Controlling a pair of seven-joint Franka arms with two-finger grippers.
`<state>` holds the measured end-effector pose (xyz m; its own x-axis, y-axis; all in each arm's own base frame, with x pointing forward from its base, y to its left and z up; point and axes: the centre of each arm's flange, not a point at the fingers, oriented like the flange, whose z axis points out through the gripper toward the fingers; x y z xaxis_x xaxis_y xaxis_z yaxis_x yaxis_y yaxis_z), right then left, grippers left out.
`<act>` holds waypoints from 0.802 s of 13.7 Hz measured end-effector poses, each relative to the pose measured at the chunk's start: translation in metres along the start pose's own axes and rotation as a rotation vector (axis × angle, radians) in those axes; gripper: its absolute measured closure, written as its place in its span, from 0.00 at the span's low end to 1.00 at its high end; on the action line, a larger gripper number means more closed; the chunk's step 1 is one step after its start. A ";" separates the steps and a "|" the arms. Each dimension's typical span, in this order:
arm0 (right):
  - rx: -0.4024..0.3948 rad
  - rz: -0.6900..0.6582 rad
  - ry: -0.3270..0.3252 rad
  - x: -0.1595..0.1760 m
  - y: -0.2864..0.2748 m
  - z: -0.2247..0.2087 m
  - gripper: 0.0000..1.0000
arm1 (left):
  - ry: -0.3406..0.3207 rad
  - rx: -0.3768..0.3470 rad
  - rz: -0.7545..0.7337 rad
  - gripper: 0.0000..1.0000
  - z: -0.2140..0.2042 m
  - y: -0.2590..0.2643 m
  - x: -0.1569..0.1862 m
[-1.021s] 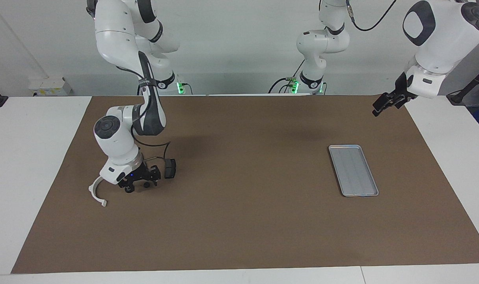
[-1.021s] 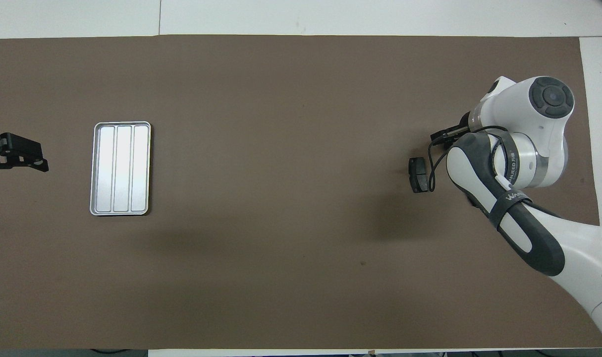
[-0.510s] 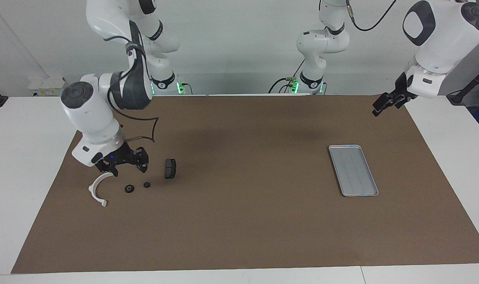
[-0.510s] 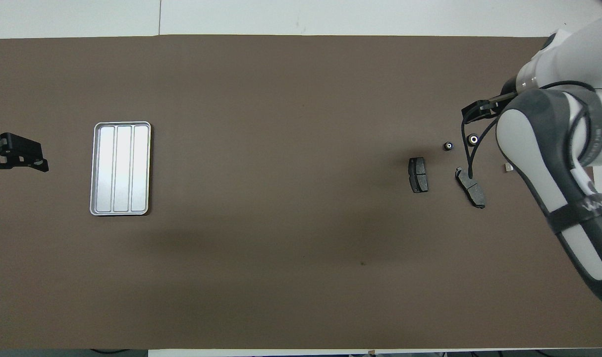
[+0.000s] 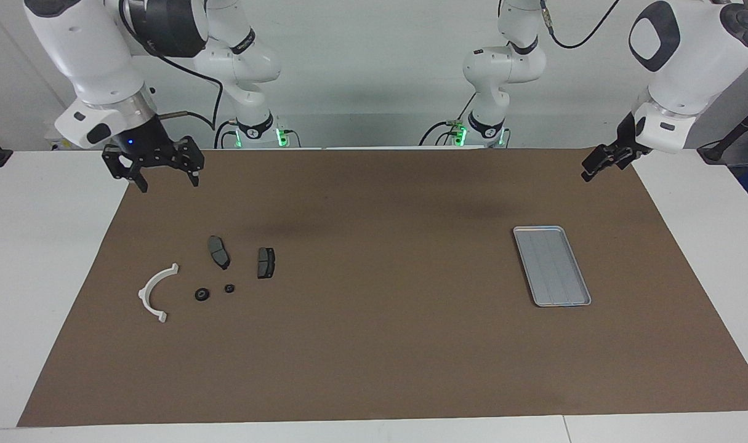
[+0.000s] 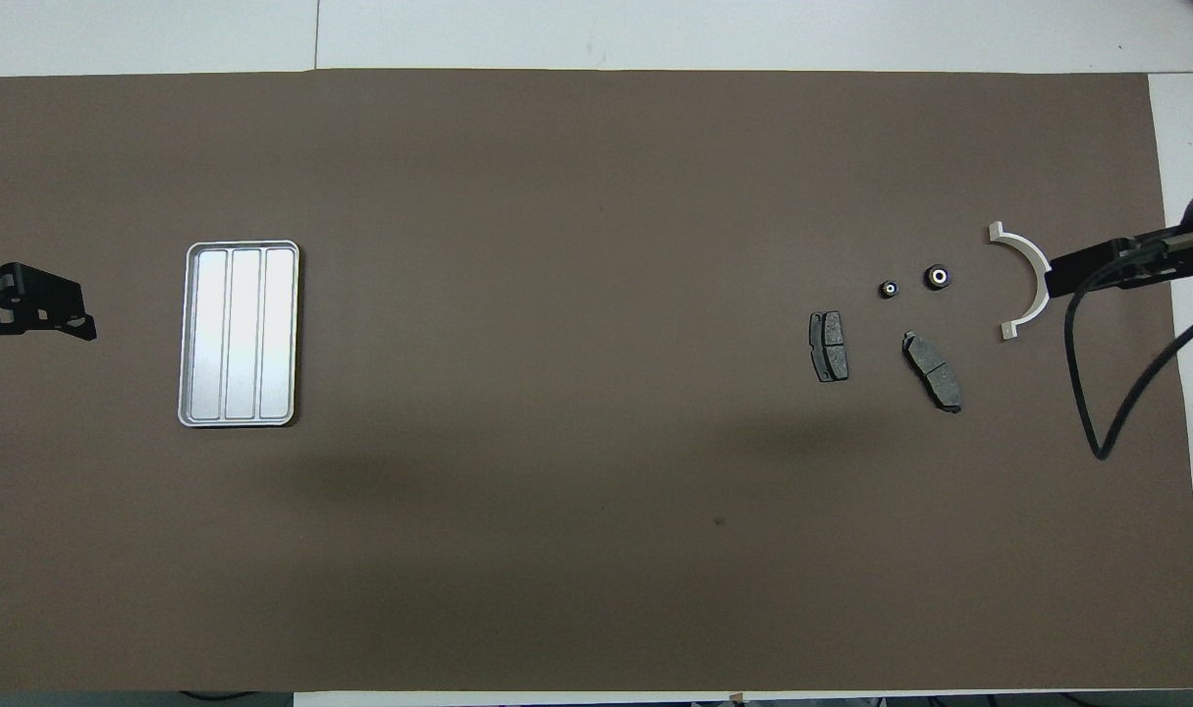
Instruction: Place bearing gear from tray to pile
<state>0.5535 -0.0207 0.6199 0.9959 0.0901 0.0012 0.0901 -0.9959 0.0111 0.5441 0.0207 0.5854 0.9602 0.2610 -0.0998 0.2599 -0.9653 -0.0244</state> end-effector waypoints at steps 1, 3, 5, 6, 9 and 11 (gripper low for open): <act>0.002 0.023 -0.020 -0.007 0.010 -0.002 0.00 | 0.000 0.000 0.000 0.00 0.000 0.000 0.000; 0.008 0.059 -0.058 -0.017 0.028 -0.001 0.00 | 0.000 0.000 0.000 0.00 0.000 0.000 0.000; 0.015 0.078 -0.108 -0.024 0.032 0.005 0.00 | 0.000 0.000 0.000 0.00 0.000 0.000 0.000; 0.015 0.083 -0.124 -0.026 0.031 0.006 0.00 | 0.000 0.000 0.000 0.00 0.000 0.000 0.000; 0.013 0.083 -0.128 -0.027 0.029 0.006 0.00 | 0.000 0.000 0.000 0.00 0.000 0.000 0.000; 0.013 0.085 -0.129 -0.027 0.029 0.007 0.00 | 0.000 0.000 0.000 0.00 0.000 0.000 0.000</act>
<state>0.5292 -0.0521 0.6135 0.9920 0.0046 -0.1265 0.0050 -1.0000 0.0034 0.5441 0.0207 0.5854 0.9602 0.2610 -0.0998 0.2599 -0.9653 -0.0244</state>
